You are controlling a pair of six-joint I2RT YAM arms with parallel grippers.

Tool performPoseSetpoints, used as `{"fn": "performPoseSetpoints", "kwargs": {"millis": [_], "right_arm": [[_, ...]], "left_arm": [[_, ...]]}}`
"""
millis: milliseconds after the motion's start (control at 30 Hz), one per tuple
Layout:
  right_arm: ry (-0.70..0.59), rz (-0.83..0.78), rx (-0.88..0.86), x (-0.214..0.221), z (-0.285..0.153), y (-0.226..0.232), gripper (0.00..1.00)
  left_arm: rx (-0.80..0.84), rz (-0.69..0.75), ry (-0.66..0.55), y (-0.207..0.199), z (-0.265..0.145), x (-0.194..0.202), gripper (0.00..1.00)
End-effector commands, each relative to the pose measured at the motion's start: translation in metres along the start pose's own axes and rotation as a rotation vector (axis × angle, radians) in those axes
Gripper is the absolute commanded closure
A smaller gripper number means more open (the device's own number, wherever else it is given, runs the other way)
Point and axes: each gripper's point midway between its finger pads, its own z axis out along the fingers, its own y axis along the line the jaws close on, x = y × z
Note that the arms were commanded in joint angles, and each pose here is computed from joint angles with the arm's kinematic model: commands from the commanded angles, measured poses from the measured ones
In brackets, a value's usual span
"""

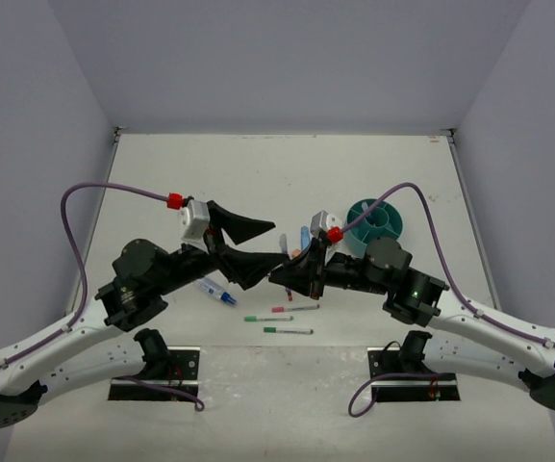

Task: Sort the stationery into containers
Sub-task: Close the pen cap on the pen.

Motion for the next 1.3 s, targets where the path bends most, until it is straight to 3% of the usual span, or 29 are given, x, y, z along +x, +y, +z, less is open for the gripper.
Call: {"fn": "performPoseSetpoints", "kwargs": {"millis": [0, 367, 867, 933, 1167, 1267], "right_arm": [[-0.005, -0.028, -0.004, -0.005, 0.001, 0.0, 1.0], [-0.002, -0.008, 0.023, -0.006, 0.003, -0.004, 1.0], [-0.021, 0.011, 0.046, -0.015, 0.005, -0.006, 1.0], [-0.028, 0.011, 0.045, -0.019, 0.004, -0.005, 1.0], [-0.088, 0.009, 0.092, -0.044, -0.002, -0.007, 1.0], [-0.174, 0.021, 0.152, -0.072, -0.008, -0.012, 1.0]], "left_arm": [[-0.078, -0.033, -0.073, 0.007, 0.005, -0.028, 0.25], [-0.027, -0.085, -0.025, -0.001, 0.017, -0.018, 0.34], [-0.033, -0.123, 0.05, 0.004, 0.021, 0.009, 0.94], [-0.042, -0.125, 0.062, 0.006, 0.022, 0.013, 0.98], [-0.092, -0.149, 0.13, 0.019, 0.019, 0.043, 1.0], [-0.13, -0.189, 0.16, 0.029, 0.015, 0.068, 1.0]]}}
